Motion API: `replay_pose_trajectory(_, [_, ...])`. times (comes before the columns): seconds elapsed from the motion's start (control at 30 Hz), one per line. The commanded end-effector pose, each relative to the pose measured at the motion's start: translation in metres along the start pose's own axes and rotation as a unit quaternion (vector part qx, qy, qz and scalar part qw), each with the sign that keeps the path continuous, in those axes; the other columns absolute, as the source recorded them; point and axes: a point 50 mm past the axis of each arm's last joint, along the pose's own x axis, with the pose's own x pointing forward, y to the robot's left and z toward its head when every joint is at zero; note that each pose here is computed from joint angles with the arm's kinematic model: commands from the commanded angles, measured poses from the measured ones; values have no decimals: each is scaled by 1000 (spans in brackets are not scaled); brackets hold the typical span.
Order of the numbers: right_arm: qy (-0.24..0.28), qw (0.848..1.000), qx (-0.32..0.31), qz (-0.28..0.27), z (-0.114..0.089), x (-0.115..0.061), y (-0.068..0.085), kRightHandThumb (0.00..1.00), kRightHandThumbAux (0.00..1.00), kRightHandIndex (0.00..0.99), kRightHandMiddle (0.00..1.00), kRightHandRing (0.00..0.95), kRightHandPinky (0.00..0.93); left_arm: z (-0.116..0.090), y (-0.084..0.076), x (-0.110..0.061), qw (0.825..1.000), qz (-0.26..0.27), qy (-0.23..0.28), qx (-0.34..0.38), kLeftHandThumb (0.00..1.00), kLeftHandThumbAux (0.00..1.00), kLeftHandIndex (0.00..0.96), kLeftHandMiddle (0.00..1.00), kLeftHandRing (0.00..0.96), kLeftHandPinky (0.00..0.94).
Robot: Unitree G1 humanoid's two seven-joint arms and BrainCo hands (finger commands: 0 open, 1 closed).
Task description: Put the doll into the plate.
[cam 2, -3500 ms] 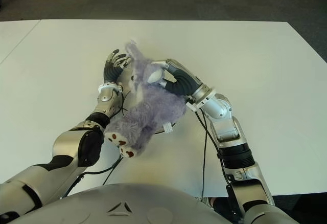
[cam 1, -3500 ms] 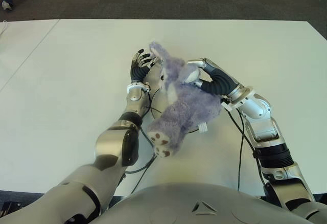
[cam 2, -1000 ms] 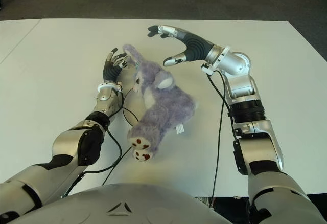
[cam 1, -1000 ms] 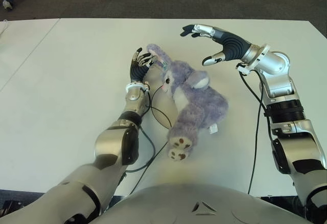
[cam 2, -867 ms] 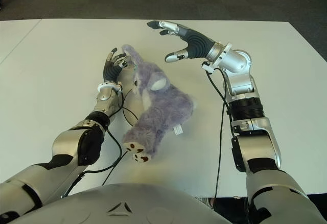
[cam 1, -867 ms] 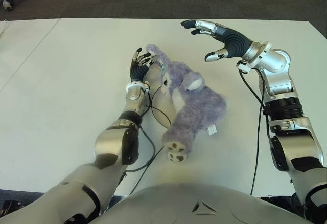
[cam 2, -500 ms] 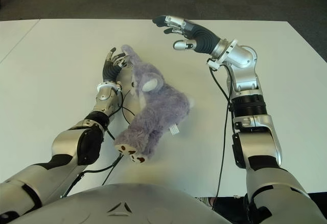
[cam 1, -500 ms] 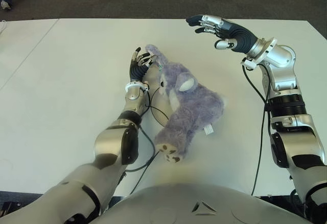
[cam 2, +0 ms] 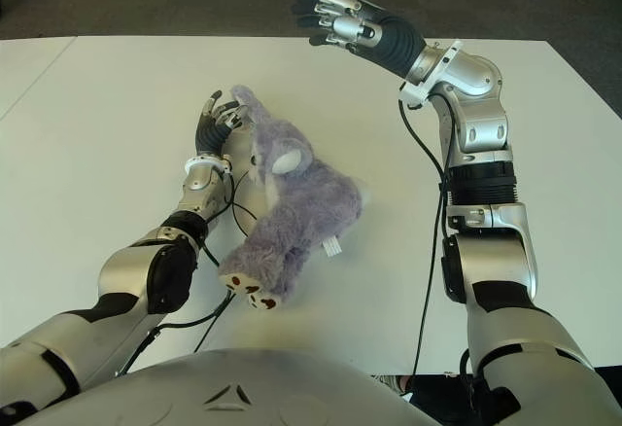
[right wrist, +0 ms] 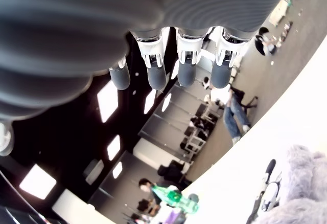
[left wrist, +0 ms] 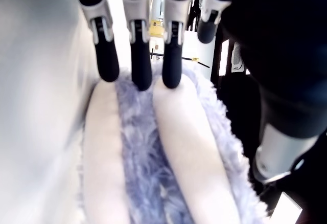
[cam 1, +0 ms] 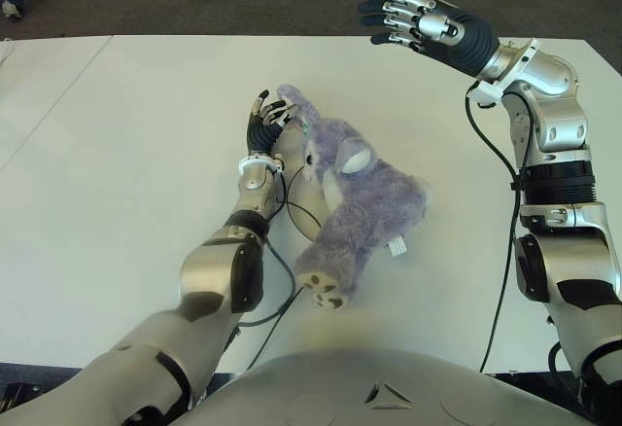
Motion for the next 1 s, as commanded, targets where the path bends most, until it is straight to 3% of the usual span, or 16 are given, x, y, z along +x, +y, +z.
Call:
replay_pose_trajectory(0.03, [7,997,69,-33,-9,-8,-12,185,370,6,0,0,0,-71,13,-39,984,35,175,-1,0,699,106,291,314,310])
replay_pose_trajectory(0.3, [7,992,86,-91,-18,-11,-19,170,429,29,0,0,0,-71,11,-38,984,34,175,5,0,702,116,296,316,302])
replay_pose_trajectory(0.4, [24,984,108,-140,-41,-7,-33,170,457,48,0,0,0,-70,12,-38,984,34,174,2,0,686,116,292,308,291])
replay_pose_trajectory(0.53, [28,977,121,-175,-58,-6,-35,160,498,63,0,0,0,-70,13,-38,984,33,175,1,0,680,118,287,302,283])
replay_pose_trajectory(0.6, [30,972,128,-193,-66,-6,-34,155,515,72,8,0,0,-71,13,-38,984,32,176,1,0,681,120,287,303,292])
replay_pose_trajectory(0.63, [33,968,135,-210,-73,-7,-32,100,558,58,1,0,0,-71,13,-38,984,32,175,3,0,676,122,290,307,301])
replay_pose_trajectory(0.7, [40,960,145,-236,-84,-7,-28,138,559,95,26,0,0,-71,14,-38,984,31,173,7,0,683,121,291,309,306])
replay_pose_trajectory(0.83, [70,939,160,-296,-106,-9,-20,63,680,95,37,0,0,-70,13,-38,985,31,169,11,0,692,118,296,314,314])
replay_pose_trajectory(1.0, [109,922,154,-337,-123,-9,-7,2,713,59,24,0,0,-69,12,-37,985,34,166,8,0,693,117,298,319,322])
